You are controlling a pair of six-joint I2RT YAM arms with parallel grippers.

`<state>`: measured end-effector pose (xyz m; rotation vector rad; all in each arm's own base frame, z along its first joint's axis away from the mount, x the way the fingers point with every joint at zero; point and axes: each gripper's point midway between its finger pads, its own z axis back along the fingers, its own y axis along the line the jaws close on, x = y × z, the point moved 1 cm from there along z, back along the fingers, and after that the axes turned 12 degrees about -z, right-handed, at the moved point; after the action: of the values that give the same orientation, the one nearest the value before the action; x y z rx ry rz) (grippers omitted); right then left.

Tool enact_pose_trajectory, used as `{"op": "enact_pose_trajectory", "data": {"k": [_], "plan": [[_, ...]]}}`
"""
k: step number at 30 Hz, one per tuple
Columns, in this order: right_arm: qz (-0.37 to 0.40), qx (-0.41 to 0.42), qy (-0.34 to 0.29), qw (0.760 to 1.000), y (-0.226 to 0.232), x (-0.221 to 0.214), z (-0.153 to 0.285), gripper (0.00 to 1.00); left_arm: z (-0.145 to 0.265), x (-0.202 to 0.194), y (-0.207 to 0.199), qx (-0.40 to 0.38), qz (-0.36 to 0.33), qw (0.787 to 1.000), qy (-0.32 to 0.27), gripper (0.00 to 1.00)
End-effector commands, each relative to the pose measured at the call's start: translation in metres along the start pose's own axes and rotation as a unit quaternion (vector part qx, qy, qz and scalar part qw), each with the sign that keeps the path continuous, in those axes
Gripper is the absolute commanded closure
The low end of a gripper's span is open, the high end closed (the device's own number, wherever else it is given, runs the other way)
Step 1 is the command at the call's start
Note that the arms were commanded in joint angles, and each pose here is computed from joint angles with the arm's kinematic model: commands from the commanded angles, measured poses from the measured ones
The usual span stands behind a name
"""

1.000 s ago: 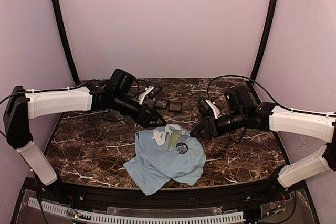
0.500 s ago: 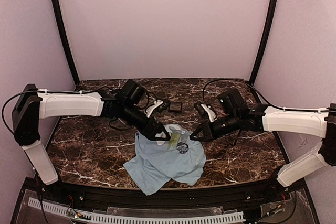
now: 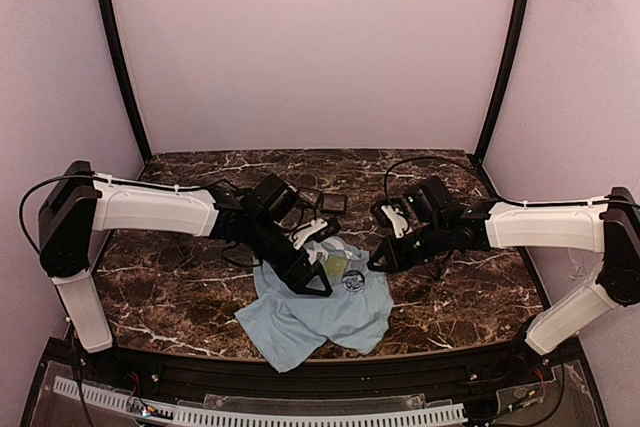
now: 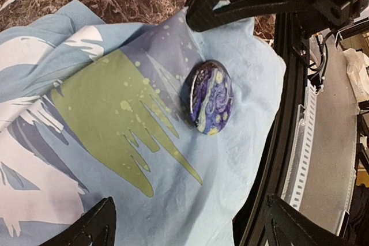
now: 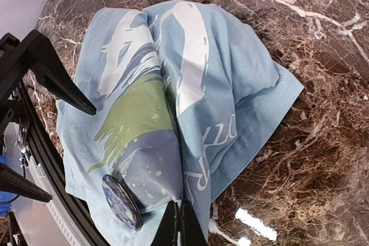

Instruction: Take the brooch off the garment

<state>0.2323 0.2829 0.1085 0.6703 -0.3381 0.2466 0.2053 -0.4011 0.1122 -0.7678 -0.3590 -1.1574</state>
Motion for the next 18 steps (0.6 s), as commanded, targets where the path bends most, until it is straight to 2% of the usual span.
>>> {"op": "enact_pose_trajectory", "data": {"k": [1, 4, 8, 10, 15, 18], "plan": [[0.003, -0.002, -0.019, 1.000, 0.006, 0.011, 0.002, 1.00, -0.006, -0.002, 0.004, 0.034, -0.013, 0.999, 0.023, 0.10], [0.003, 0.000, -0.019, 1.000, 0.006, 0.011, 0.002, 1.00, -0.010, -0.008, 0.008, 0.051, -0.012, 0.998, 0.036, 0.11], [0.003, 0.000, -0.021, 1.000, 0.006, 0.012, 0.002, 1.00, -0.015, -0.011, 0.010, 0.061, -0.020, 0.997, 0.048, 0.21], [0.004, 0.002, -0.022, 1.000, 0.007, 0.012, 0.002, 1.00, -0.017, -0.013, 0.010, 0.068, -0.025, 0.996, 0.056, 0.28], [0.004, 0.002, -0.028, 1.000, 0.007, 0.014, 0.003, 1.00, -0.024, -0.018, 0.007, 0.068, -0.029, 0.995, 0.069, 0.53], [0.003, -0.001, -0.032, 0.999, 0.006, 0.015, 0.004, 1.00, -0.026, -0.016, 0.003, 0.056, -0.024, 0.996, 0.064, 0.63]]}}
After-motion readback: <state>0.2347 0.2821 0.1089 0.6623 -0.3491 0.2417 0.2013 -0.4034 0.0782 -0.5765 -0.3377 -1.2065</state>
